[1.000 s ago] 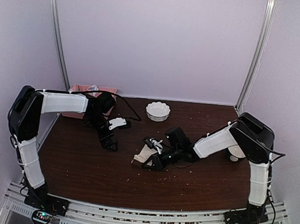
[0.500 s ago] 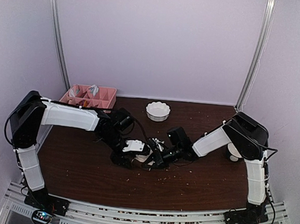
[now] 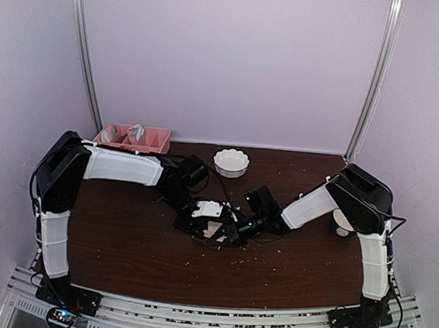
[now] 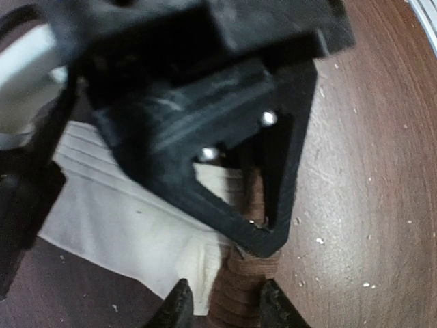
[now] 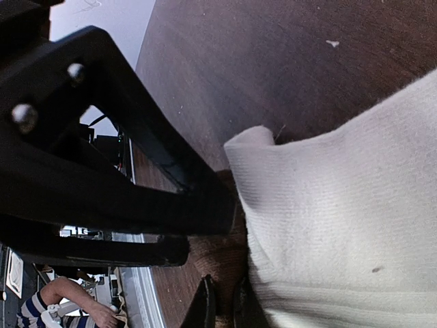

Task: Roll the socks
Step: Roll the sock at the center of the board.

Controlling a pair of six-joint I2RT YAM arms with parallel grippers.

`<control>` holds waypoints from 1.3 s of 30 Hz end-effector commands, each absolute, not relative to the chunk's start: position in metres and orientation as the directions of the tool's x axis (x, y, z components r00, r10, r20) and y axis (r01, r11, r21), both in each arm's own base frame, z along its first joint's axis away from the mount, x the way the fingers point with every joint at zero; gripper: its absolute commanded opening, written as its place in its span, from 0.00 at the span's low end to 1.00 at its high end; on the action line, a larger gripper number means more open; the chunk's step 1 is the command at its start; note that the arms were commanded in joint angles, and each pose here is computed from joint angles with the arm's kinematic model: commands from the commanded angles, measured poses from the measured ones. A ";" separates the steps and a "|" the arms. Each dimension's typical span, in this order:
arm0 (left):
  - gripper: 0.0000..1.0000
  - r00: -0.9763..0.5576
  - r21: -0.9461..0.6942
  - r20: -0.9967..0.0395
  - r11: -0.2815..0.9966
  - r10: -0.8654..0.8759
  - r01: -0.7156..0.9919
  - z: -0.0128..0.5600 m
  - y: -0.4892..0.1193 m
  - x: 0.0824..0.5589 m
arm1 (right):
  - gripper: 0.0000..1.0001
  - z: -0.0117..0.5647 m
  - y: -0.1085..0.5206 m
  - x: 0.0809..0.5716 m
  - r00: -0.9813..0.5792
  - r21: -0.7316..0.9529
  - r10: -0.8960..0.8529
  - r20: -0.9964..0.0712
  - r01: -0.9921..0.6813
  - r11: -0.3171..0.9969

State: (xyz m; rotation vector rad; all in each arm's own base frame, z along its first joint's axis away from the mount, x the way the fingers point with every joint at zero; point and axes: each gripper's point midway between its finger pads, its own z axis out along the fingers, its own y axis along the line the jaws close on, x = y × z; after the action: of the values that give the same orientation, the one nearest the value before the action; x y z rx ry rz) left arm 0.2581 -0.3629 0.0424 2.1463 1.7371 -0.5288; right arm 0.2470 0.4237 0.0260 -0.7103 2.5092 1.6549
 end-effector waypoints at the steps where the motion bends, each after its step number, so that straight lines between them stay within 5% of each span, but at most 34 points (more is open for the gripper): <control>1: 0.43 0.180 -0.088 -0.462 -0.247 0.868 0.965 0.039 -0.356 0.236 | 0.00 -0.028 0.400 0.234 -0.924 0.830 -0.355 -0.142 -0.307 0.466; 5: 0.57 0.193 -0.112 -0.461 -0.272 0.866 0.956 0.044 -0.348 0.224 | 0.00 -0.033 0.397 0.232 -0.921 0.828 -0.365 -0.138 -0.310 0.468; 9: 0.55 0.184 -0.093 -0.447 -0.250 0.875 0.964 0.038 -0.351 0.233 | 0.00 -0.034 0.396 0.232 -0.919 0.827 -0.370 -0.138 -0.312 0.468; 20: 0.12 0.119 -0.157 -0.422 -0.201 0.899 0.967 0.026 -0.360 0.239 | 0.02 -0.022 0.399 0.237 -0.906 0.815 -0.373 -0.199 -0.364 0.450; 23: 0.05 0.056 -0.225 -0.371 -0.149 0.927 0.963 0.015 -0.351 0.238 | 0.24 -0.012 0.397 0.244 -0.887 0.780 -0.367 -0.281 -0.434 0.451; 32: 0.00 -0.179 -0.446 -0.223 0.063 0.958 0.893 0.003 -0.319 0.237 | 0.62 0.015 0.374 0.254 -0.797 0.631 -0.338 -0.501 -0.604 0.487; 33: 0.00 -0.197 -0.462 -0.208 0.082 0.958 0.883 0.002 -0.317 0.237 | 0.91 0.014 0.370 0.252 -0.790 0.618 -0.348 -0.505 -0.612 0.493; 34: 0.00 -0.214 -0.475 -0.191 0.100 0.958 0.874 0.002 -0.316 0.236 | 0.99 0.011 0.364 0.251 -0.784 0.595 -0.356 -0.508 -0.619 0.513; 39: 0.00 -0.289 -0.558 -0.145 0.163 0.946 0.813 0.004 -0.311 0.230 | 1.00 0.008 0.337 0.249 -0.751 0.491 -0.361 -0.553 -0.644 0.586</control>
State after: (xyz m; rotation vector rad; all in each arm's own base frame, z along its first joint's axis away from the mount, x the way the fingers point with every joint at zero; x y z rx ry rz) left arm 0.2472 -0.3397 0.0217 2.0342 2.2795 -0.9202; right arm 0.2518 0.3796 0.0486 -0.8439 2.2900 1.2669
